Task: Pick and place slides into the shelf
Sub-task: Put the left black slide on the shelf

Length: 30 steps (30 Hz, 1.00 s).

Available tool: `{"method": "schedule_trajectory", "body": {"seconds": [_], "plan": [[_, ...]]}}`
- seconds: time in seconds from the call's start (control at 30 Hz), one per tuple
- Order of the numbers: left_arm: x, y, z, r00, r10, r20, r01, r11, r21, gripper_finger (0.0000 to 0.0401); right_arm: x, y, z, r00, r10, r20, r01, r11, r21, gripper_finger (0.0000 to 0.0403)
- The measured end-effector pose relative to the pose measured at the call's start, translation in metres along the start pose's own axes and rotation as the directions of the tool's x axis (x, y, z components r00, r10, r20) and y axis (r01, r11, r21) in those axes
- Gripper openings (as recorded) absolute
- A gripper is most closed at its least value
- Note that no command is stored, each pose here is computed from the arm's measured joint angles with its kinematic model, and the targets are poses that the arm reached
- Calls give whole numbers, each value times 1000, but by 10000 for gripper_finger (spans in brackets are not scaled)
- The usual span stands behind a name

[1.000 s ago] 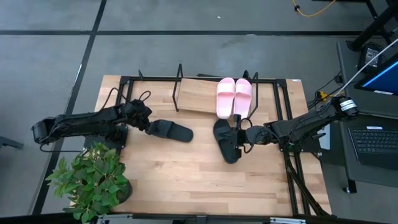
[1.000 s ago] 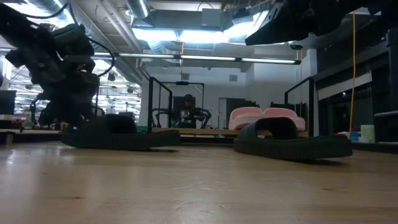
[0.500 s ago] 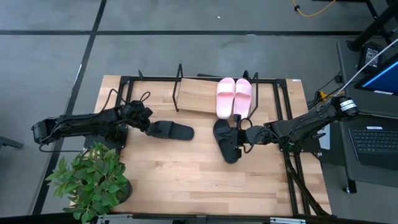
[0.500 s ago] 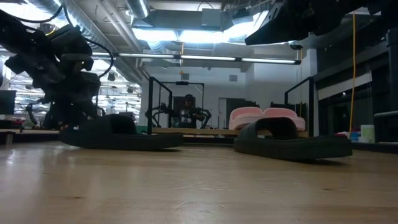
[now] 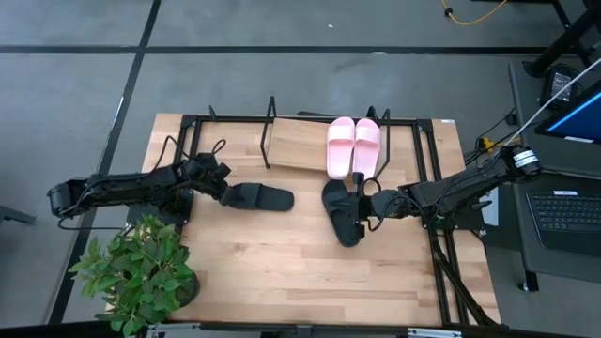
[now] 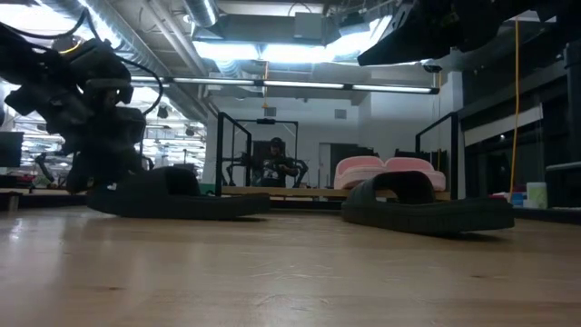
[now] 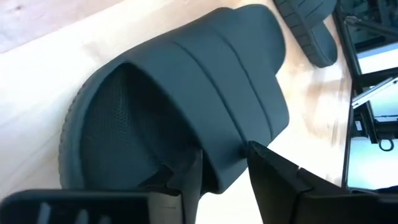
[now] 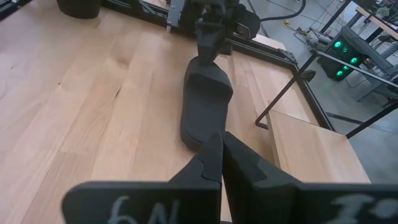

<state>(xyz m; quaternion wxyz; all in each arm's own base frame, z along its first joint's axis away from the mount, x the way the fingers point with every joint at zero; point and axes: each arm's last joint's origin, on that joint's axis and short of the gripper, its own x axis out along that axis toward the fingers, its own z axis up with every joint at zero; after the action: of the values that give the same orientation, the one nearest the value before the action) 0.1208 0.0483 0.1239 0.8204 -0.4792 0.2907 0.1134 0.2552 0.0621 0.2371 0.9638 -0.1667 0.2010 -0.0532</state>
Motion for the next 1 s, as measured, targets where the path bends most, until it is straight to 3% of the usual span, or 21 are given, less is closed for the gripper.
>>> {"method": "schedule_trajectory", "body": {"seconds": [0.37,0.6,0.83,1.0], "plan": [[2,3,-2,999,-34,35,33,999,26,8,0,0,0,1000,0,0,0,1000,0,6],[2,1,0,997,-50,65,46,997,54,5,0,0,0,1000,0,0,0,1000,-1,6],[-1,-12,10,970,-214,118,198,971,136,3,0,0,1,1000,-2,5,2,999,-32,6],[-2,-17,13,954,-271,127,250,955,162,2,0,-1,5,999,-11,42,15,996,-92,6]]}}
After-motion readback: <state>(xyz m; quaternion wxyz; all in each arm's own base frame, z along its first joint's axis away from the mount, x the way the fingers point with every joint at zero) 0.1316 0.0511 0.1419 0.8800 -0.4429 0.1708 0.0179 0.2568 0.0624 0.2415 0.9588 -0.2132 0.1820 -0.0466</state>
